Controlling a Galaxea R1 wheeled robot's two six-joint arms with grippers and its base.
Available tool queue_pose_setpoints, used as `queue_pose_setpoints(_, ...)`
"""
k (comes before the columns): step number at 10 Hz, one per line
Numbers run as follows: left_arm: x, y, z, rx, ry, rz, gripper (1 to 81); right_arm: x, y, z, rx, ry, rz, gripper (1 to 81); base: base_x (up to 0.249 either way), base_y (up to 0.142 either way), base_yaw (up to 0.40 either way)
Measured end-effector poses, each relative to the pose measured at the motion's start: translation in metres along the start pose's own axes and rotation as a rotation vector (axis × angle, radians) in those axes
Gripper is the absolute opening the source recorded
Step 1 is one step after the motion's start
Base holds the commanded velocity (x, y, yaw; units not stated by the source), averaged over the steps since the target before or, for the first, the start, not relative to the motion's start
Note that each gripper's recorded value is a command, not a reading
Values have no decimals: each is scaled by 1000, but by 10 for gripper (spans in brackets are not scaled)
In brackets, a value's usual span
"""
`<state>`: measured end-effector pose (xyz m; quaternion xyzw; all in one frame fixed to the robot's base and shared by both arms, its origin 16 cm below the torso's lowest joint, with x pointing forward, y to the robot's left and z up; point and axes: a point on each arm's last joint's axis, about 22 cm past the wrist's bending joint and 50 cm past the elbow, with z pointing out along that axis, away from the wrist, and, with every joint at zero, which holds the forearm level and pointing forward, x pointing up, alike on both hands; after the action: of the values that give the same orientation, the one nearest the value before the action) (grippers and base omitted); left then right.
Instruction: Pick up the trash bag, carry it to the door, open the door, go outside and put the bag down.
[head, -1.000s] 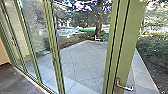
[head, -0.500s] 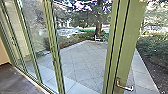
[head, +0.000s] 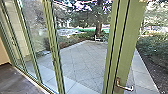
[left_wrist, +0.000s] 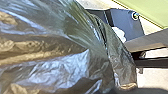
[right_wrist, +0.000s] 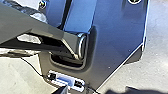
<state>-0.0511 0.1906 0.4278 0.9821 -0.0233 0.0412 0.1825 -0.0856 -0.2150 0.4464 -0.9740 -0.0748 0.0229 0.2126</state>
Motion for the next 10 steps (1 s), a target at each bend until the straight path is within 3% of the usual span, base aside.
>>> queue_pose_setpoints(2,-1,5,-4,-28,-6,-1,10,3,-16,-13,68,8,4,811,0,0,0)
queue_pose_setpoints(5,-3,3,-5,-29,-10,-1,10,11,-41,-48,179,40,12,811,0,0,0)
queue_pose_setpoints(10,-2,10,-3,-38,-11,-2,10,11,-49,-125,281,76,37,811,0,0,0)
